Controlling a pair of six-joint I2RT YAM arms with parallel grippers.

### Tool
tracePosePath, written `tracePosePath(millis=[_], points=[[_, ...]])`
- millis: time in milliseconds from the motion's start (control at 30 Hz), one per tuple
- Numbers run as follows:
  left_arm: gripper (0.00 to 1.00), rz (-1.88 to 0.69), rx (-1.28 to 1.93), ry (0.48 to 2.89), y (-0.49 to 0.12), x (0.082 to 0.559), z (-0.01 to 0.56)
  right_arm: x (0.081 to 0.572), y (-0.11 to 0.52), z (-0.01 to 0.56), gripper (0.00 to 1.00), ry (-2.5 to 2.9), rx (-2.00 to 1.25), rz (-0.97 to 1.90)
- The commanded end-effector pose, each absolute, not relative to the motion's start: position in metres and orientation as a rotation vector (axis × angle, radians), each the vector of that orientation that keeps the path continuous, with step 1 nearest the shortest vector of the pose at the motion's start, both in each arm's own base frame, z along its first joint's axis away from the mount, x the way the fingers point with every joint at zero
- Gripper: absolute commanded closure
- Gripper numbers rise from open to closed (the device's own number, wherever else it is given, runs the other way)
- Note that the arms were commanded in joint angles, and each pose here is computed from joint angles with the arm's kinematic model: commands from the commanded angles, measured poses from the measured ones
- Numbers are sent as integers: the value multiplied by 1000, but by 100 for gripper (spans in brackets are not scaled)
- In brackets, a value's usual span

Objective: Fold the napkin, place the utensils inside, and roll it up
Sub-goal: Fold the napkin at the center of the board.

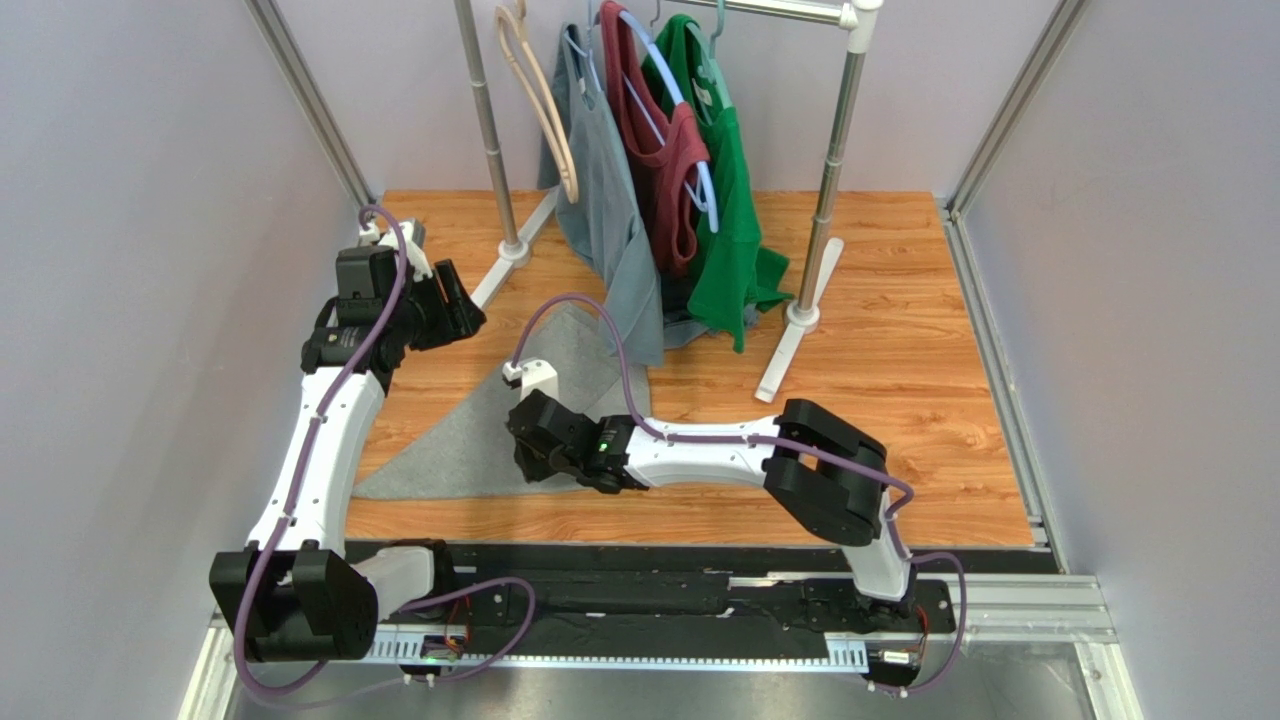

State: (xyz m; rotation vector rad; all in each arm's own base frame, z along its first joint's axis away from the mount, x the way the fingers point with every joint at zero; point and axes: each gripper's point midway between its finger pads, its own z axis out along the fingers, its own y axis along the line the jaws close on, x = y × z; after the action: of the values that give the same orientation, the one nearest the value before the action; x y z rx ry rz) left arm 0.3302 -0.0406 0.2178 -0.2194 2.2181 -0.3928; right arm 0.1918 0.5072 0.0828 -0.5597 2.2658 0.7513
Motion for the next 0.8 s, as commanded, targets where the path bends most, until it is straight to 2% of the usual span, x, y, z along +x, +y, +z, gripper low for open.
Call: tracePosePath(millis=[0, 100, 133, 200, 267, 300, 533, 733, 767], points=[[38, -407, -211, 2192, -41, 335, 223, 187, 532, 97, 100, 2229, -556, 835], [38, -406, -215, 2198, -41, 335, 221, 183, 535, 96, 87, 2226, -582, 845], [38, -406, -211, 2197, -41, 335, 222, 181, 536, 96, 76, 2226, -593, 846], [38, -401, -214, 2200, -40, 335, 221, 178, 538, 99, 61, 2211, -616, 859], [38, -394, -217, 2201, -39, 335, 221, 175, 538, 102, 55, 2202, -628, 864], [38, -395, -217, 2204, -40, 335, 220, 174, 538, 106, 43, 2195, -632, 871], [38, -348, -247, 2212, -32, 336, 215, 181, 523, 140, 39, 2132, -603, 876], [37, -223, -324, 2224, -12, 335, 206, 206, 471, 154, 40, 2132, -516, 836], [37, -203, -373, 2223, -1, 330, 202, 210, 461, 176, 40, 2102, -494, 865]])
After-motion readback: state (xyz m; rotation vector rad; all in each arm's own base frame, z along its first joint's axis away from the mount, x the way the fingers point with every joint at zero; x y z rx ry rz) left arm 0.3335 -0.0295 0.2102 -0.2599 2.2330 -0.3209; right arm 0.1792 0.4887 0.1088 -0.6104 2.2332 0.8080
